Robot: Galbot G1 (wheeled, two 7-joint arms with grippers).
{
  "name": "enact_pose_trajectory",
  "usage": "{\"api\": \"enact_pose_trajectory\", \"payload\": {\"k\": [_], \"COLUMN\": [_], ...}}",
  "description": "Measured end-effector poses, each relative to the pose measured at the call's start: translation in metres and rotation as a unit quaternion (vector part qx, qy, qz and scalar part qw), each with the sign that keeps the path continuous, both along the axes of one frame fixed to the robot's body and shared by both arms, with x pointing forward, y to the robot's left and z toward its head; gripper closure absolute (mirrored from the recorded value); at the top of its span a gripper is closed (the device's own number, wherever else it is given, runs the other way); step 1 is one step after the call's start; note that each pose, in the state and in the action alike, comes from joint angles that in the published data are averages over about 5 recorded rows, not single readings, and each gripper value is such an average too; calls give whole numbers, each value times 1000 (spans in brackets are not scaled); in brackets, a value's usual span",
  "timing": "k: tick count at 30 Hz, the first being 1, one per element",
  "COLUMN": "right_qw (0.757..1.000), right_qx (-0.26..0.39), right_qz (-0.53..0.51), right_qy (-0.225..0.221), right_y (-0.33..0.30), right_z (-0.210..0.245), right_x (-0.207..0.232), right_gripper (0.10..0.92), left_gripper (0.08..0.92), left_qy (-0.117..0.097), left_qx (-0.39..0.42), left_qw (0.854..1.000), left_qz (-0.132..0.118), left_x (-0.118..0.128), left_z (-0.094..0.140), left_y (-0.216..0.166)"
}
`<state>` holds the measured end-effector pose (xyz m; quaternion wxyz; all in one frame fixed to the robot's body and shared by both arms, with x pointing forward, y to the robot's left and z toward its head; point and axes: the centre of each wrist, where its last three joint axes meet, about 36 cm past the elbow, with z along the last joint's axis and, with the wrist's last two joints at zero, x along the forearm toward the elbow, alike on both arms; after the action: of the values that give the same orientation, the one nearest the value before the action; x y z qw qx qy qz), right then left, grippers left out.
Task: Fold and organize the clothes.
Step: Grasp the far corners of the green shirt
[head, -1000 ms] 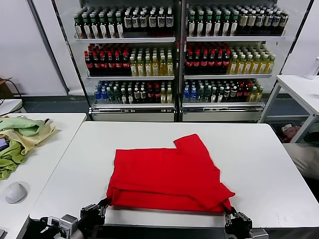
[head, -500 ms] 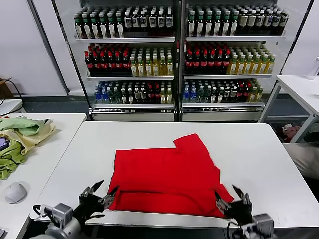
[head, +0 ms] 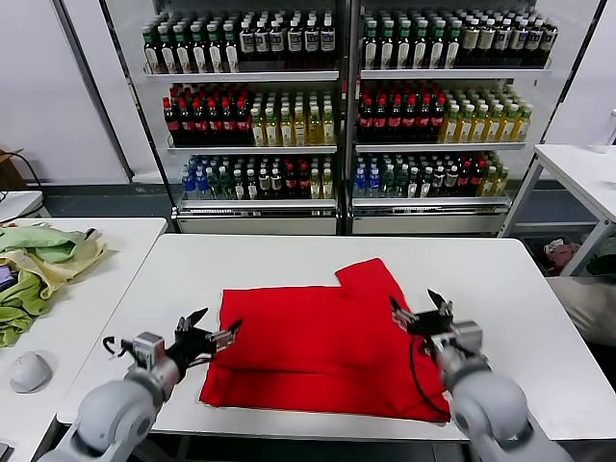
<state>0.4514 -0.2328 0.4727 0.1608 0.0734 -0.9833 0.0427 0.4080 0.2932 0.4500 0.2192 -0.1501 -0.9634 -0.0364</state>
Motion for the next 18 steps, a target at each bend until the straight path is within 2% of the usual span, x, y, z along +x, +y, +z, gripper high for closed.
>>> {"api": "enact_pose_trajectory", "payload": {"k": [9,18], "right_qw": [1000,999], "right_qx": [3,-5], "right_qz": [-15,-40], "right_qy": [12,32], "right_y": [24,36], "right_z": [-9,-26], "right_x": [88,143], "right_gripper": [200,200], "left_gripper": [177,177], "left_qy": [10,22], "left_qx": [-5,-2], "left_qw": [1000,999], "left_qz": [18,27], "left_x": [65,107], "left_z": [-24,-43], "left_y": [18,34]}}
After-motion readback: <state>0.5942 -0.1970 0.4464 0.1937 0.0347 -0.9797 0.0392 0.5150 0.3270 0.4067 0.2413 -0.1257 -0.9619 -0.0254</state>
